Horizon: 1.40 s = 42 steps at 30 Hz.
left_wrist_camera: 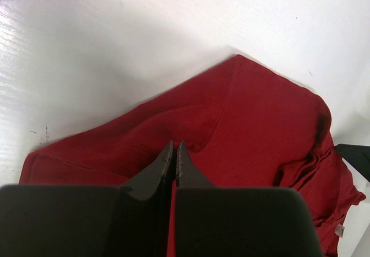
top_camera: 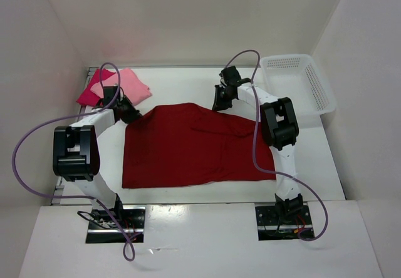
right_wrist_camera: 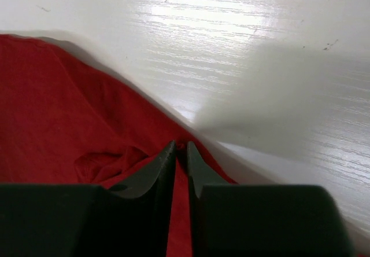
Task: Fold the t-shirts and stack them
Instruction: Grap the side of the flattened tshirt furthest away from the robot with both arms, then fold the other side of the tshirt into a rectangle
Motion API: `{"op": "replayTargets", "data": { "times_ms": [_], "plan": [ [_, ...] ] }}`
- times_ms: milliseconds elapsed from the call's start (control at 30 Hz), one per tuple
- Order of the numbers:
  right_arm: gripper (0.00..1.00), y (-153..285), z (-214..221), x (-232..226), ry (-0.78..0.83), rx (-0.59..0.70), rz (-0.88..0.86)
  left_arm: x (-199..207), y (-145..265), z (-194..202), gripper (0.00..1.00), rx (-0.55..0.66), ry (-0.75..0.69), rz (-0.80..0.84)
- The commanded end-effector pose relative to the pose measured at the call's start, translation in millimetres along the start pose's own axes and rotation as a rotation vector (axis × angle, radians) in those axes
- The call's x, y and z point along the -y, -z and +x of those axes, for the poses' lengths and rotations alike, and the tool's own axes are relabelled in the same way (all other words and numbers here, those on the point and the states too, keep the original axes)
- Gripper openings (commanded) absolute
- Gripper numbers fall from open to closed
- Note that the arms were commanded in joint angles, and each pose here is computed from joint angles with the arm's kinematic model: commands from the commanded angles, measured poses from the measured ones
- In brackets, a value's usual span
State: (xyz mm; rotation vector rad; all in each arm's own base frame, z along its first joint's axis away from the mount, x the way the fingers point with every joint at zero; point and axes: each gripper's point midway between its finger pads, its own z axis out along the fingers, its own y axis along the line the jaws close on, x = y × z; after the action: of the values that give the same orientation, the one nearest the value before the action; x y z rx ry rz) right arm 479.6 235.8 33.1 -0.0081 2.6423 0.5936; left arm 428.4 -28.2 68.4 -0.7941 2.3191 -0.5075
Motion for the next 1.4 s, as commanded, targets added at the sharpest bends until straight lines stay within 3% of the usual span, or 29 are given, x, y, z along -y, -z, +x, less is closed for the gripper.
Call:
{"op": "replayTargets", "data": {
  "times_ms": [0,100,300,400,633,833,967,1200,1367],
  "plan": [
    [0.17,8,-7,-16,0.023,0.019,-0.028,11,0,-13,0.0,0.025,-0.008,0.031],
    [0.01,12,-10,-12,0.022,0.033,0.002,12,-2,-15,0.0,0.026,-0.008,0.032],
    [0.01,41,-44,-1,0.006,0.127,0.061,21,0,-26,0.0,0.044,-0.013,0.046],
    [0.01,72,-87,12,-0.014,0.216,0.098,31,1,-39,0.0,0.064,-0.018,0.062],
    [0.01,110,-135,69,-0.109,0.314,0.146,36,-15,-55,0.0,0.077,-0.017,0.048],
    [0.01,102,-152,90,-0.129,0.311,0.169,48,-27,-76,0.0,0.106,0.006,0.061],
    [0.01,114,-176,81,-0.117,0.356,0.154,43,-30,-89,0.0,0.114,0.066,0.075],
    [0.01,149,-154,71,-0.114,0.335,0.131,53,8,-90,0.0,0.154,0.026,0.122],
    [0.01,180,-104,74,-0.134,0.299,0.149,37,32,-73,0.0,0.154,0.019,0.115]
  ]
}}
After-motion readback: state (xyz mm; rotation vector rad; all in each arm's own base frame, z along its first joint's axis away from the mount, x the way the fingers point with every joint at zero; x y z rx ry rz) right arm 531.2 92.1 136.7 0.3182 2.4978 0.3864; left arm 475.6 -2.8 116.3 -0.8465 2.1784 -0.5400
